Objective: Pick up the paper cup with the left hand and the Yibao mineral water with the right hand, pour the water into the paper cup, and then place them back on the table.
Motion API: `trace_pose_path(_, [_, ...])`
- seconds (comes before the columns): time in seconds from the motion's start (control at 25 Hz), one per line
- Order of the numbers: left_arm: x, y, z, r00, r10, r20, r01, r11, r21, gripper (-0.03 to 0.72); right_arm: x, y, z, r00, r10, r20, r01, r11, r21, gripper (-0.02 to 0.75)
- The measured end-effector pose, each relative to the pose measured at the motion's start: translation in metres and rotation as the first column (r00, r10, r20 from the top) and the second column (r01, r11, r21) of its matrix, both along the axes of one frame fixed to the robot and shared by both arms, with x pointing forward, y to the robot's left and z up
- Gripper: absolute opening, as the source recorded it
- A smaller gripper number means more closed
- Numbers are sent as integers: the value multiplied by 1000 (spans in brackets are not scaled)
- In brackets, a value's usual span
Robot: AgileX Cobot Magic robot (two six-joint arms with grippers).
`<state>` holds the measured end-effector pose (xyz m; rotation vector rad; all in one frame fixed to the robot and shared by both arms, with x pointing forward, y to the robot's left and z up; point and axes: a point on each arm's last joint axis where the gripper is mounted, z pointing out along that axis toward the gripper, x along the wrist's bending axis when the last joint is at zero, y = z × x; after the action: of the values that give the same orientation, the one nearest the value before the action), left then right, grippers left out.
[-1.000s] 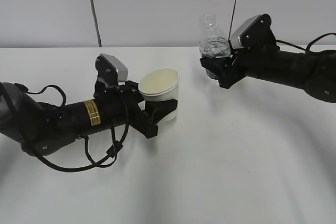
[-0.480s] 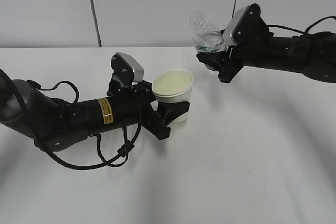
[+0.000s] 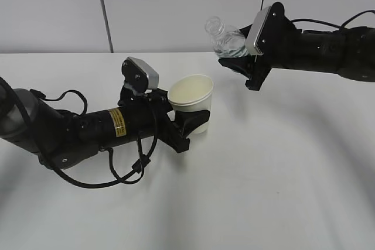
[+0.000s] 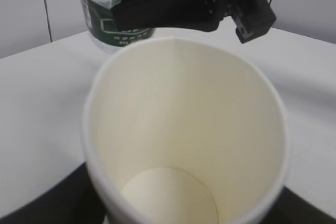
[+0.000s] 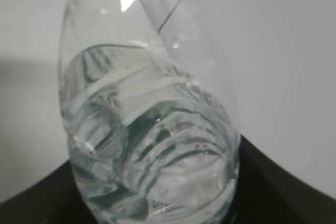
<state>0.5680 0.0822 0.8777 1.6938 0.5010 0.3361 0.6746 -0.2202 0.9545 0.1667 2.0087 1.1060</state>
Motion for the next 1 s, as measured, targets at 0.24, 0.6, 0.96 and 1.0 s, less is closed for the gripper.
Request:
trace_pose_path(0.24, [1, 0, 0, 1000, 8, -2, -8, 1000, -2, 403, 3, 2, 7, 997, 49, 58, -46, 998, -46, 469])
trace_pose_path(0.6, [1, 0, 0, 1000, 9, -2, -9, 1000, -3, 402, 2, 3, 7, 983, 116, 141, -93, 982, -161, 469])
trace_pose_path(0.96, [1, 0, 0, 1000, 10, -3, -10, 1000, -2, 402, 6, 2, 11, 973, 131, 192, -87, 971, -223, 468])
trace_pose_path(1.0, [1, 0, 0, 1000, 10, -3, -10, 1000, -2, 402, 7, 2, 12, 973, 129, 193, -84, 971, -225, 468])
